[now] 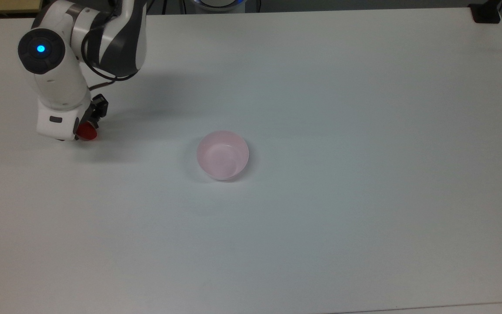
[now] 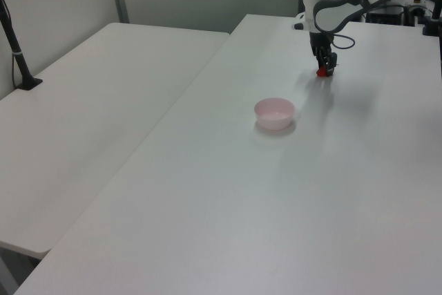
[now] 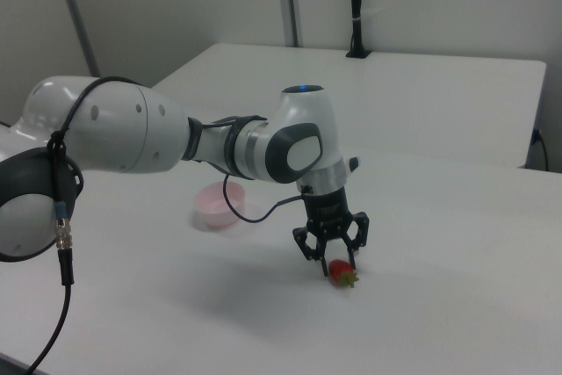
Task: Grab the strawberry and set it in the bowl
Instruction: 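Lower the gripper onto the strawberry and close it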
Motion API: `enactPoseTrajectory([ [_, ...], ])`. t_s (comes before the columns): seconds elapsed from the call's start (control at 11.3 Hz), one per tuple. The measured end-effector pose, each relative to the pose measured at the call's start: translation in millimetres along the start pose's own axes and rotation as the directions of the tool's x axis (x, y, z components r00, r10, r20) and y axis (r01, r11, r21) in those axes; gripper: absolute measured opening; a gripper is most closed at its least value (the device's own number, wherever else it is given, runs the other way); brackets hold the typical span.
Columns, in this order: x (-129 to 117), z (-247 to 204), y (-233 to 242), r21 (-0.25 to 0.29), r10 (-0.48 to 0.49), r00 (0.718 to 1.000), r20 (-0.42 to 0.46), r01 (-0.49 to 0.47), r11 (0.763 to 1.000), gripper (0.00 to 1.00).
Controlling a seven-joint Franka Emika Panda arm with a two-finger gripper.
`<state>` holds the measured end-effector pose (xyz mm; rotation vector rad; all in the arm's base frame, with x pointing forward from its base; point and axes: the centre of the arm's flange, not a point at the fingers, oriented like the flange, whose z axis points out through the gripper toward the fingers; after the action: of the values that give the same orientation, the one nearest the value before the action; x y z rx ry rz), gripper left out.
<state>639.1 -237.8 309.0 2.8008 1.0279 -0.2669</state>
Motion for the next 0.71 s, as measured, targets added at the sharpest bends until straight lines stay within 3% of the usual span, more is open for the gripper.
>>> enactPoseTrajectory([
  [0.36,9,-3,-5,0.001,0.080,0.997,-0.009,-0.080,0.997,0.46],
  [0.44,8,-3,-5,0.002,0.082,0.997,-0.007,-0.081,0.997,0.49],
  [0.53,6,-2,-4,0.004,0.085,0.996,-0.006,-0.085,0.996,0.53],
  [0.71,-1,0,-3,0.024,0.093,0.996,0.013,-0.093,0.995,0.82],
])
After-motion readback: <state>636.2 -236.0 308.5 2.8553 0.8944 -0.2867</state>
